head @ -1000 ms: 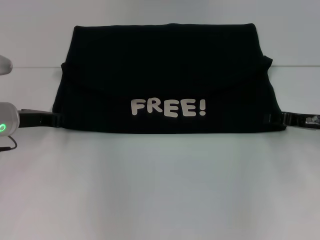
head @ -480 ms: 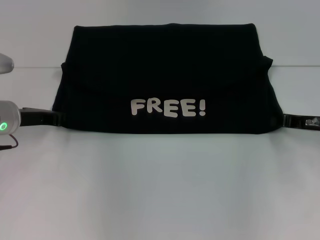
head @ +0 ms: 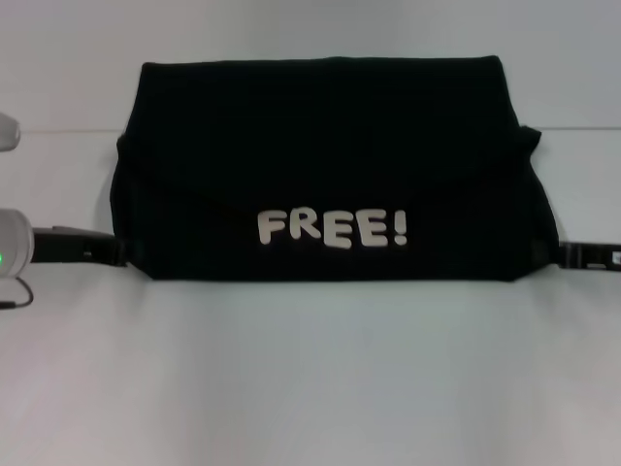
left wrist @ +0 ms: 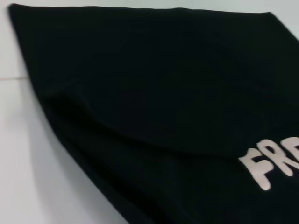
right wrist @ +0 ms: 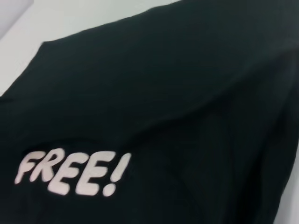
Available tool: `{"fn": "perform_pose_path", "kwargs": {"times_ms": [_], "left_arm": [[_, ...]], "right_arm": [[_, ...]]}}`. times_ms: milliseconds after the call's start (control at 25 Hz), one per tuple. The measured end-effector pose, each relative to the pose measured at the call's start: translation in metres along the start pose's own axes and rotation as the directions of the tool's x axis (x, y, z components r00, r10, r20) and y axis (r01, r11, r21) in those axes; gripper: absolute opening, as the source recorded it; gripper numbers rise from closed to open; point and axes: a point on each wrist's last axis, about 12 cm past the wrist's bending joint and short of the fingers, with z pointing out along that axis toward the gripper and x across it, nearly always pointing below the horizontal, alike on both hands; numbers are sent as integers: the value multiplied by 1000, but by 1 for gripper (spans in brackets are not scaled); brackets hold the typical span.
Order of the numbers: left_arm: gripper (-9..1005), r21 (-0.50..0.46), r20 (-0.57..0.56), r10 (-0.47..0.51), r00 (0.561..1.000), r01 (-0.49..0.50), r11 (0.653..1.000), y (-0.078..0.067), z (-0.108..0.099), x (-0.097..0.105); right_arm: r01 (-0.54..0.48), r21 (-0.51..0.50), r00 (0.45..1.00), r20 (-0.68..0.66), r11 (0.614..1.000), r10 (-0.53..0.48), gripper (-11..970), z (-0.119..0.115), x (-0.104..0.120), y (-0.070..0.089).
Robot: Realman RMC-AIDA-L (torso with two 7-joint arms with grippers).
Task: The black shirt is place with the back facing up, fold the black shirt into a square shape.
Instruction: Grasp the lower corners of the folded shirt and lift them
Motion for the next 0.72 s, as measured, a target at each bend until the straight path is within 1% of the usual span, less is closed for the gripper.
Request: {"fn": "perform_pose_path", "kwargs": {"times_ms": [200, 360, 480, 600, 680, 720], "left_arm": [[4, 80, -46, -2, 999, 6, 997, -4, -18, 14], [4, 127, -73, -5, 997, 14, 992, -5, -30, 26], [4, 182, -77, -6, 997, 20, 983, -5, -40, 35], [4, 271, -64, 15, 998, 3, 962, -8, -51, 46], [4, 355, -47, 32, 998, -14, 935, -12, -58, 54], [4, 379, -43, 40, 998, -20, 925, -13, -60, 56]], "right_arm": [[8, -48, 999, -34, 999, -9, 4, -23, 22, -7], [81, -102, 994, -66, 991, -88, 5, -45, 44, -13], [125, -160, 988, -68, 979, -137, 5, -58, 59, -14], [155, -210, 984, -49, 965, -169, 5, -68, 68, -13], [177, -248, 981, -28, 953, -190, 5, -75, 74, -12], [185, -264, 980, -19, 947, -197, 5, -78, 76, -11]]}}
